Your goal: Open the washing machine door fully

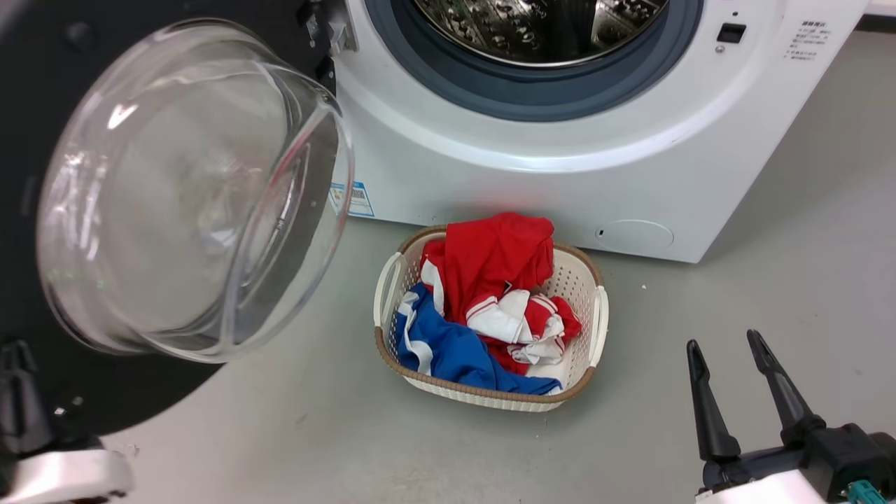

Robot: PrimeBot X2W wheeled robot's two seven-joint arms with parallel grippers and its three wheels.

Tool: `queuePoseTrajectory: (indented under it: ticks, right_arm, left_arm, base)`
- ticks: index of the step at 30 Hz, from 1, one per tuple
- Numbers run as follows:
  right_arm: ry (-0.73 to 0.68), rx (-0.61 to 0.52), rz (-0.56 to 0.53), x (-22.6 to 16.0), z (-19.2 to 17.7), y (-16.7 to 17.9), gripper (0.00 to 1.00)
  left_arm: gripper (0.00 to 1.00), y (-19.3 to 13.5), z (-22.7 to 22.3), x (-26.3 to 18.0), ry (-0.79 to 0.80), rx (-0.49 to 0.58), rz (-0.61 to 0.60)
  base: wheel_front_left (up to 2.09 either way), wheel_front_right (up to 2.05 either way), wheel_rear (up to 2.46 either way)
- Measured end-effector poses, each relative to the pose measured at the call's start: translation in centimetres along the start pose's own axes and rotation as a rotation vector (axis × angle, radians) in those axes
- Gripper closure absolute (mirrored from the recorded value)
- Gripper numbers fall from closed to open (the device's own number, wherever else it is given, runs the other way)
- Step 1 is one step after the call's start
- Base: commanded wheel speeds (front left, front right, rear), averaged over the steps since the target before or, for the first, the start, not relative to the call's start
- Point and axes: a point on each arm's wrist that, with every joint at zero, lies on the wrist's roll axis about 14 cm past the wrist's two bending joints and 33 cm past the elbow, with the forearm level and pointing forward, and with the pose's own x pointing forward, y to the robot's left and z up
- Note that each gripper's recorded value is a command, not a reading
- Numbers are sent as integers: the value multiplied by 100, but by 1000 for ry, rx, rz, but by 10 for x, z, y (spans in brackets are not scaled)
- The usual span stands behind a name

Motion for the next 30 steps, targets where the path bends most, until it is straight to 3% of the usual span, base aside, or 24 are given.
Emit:
queuePoseTrajectory:
  ticks: [14,30]
  right_arm:
    - [25,-12,-11,13,-13,-8,0]
    - [52,-27,-31,18,-25,-18,0]
  left_arm:
    - [100,45,-9,47,22,86,70]
    - [100,87,-32,91,110,72,162]
  base:
    - [0,0,0]
    - [0,0,0]
